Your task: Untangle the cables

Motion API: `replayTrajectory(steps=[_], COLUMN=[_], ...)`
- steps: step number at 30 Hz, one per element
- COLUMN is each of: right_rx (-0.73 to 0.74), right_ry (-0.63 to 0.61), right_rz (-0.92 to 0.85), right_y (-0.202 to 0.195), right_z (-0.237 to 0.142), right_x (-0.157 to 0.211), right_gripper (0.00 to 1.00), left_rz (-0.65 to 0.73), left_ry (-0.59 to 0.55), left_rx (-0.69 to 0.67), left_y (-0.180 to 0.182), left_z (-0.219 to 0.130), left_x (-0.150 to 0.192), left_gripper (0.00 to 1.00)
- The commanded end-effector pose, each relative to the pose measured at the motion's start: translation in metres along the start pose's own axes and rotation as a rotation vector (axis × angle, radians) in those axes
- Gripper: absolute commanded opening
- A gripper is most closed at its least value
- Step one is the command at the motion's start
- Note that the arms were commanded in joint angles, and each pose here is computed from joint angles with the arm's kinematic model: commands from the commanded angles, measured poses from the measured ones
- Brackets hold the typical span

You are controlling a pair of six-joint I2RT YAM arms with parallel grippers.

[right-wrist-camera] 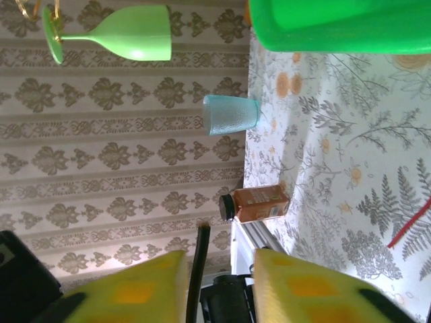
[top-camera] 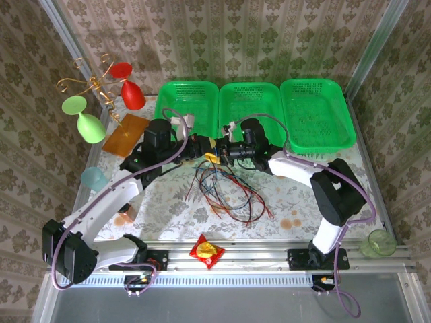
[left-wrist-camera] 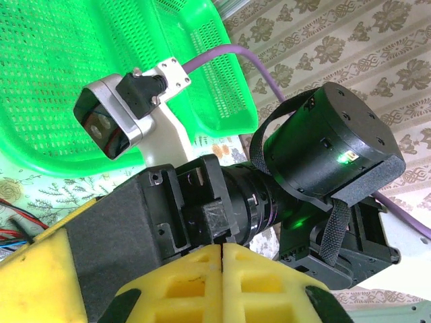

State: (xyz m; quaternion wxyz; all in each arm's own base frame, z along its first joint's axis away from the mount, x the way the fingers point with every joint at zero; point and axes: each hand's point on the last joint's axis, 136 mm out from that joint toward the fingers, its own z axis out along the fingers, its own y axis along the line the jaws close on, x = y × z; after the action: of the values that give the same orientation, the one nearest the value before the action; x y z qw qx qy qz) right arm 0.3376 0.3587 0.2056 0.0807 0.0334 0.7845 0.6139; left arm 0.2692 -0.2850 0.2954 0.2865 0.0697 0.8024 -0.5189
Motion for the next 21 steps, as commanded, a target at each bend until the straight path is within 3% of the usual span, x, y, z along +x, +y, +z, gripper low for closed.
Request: replayTrajectory(steps=[1,7,21], right_rx=[-0.028,-0.009,0.039], right_ry=[0.019,-0.031,-0.273], right_rz=[-0.011,-0.038,-0.205], right_y=[0.005,0.006,0.064], right_z=[0.000,-0.008,-0.063], right_x=[0.006,0.002,-0.021], right_gripper=[0.25,0.00,0.00], left_rz=[0.047,0.053,0.115], left_ry=[-0.014,-0.017,-0.059], left_rx=[0.040,0.018,-0.062], left_y=[-0.016,-0.015,-0.028], left_z=[-0.007,-0.014,-0.045], left_x=[-0.010,-0.011,-0.023], left_gripper=[0.00,0.00,0.00])
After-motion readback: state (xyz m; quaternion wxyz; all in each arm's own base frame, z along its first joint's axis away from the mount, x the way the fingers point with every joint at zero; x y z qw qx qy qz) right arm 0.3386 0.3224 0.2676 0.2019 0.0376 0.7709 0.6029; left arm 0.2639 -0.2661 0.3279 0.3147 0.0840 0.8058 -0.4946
